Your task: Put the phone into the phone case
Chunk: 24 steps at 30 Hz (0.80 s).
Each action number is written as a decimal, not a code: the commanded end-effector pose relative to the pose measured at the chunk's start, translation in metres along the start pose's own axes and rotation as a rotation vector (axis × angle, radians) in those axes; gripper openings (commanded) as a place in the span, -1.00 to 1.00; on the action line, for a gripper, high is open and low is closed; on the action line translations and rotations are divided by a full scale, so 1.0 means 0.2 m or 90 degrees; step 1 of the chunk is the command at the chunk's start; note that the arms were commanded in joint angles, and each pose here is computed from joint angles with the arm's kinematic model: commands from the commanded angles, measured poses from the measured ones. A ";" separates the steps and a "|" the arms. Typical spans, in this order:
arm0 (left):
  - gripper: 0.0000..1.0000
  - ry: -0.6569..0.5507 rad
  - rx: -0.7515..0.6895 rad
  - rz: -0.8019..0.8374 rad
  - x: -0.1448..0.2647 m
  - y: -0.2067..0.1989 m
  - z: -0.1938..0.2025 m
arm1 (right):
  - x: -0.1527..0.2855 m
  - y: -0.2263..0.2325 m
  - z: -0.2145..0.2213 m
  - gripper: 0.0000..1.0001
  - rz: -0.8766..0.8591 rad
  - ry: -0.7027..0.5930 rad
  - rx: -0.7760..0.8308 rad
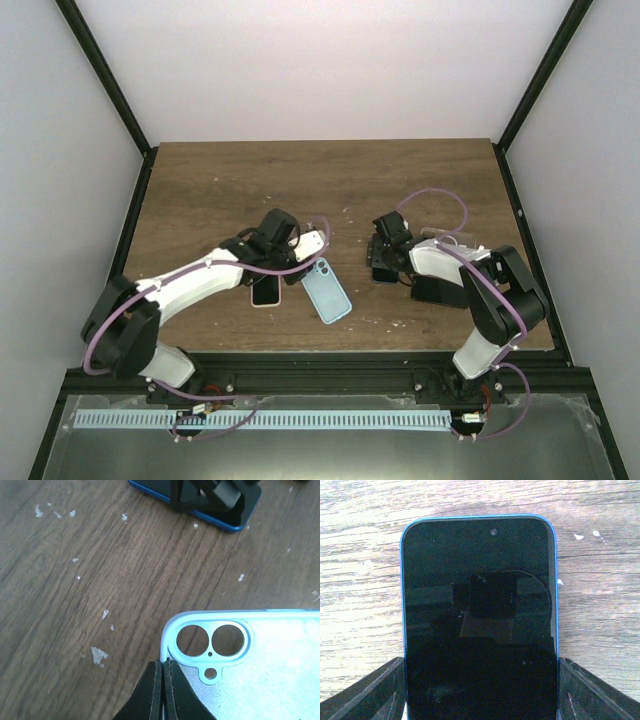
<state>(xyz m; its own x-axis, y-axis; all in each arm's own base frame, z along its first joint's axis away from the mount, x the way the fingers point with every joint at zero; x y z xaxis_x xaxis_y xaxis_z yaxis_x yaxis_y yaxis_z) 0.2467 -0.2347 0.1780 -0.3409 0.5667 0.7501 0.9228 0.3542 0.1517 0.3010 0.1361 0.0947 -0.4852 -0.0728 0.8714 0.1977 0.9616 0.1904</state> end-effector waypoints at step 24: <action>0.05 -0.078 0.215 0.015 -0.09 0.12 -0.12 | -0.01 0.02 0.06 0.45 -0.068 0.062 0.005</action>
<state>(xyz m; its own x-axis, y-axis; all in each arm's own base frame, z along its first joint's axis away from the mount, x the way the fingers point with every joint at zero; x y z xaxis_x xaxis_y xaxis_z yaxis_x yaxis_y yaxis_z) 0.2771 -0.2701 0.1611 -0.3513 0.5704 0.7424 0.9022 0.4183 0.1055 0.3023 0.1408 0.0962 -0.4856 -0.1374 0.8633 0.1689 0.9542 0.2470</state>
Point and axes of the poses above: each gripper's point midway between its finger pads, its own x axis back along the fingers, its own y axis along the line the jaws close on, z = x × y, the point moved 8 cm from there along x, back along the fingers, and after that the axes turned 8 degrees about -x, right-handed, at the moved point
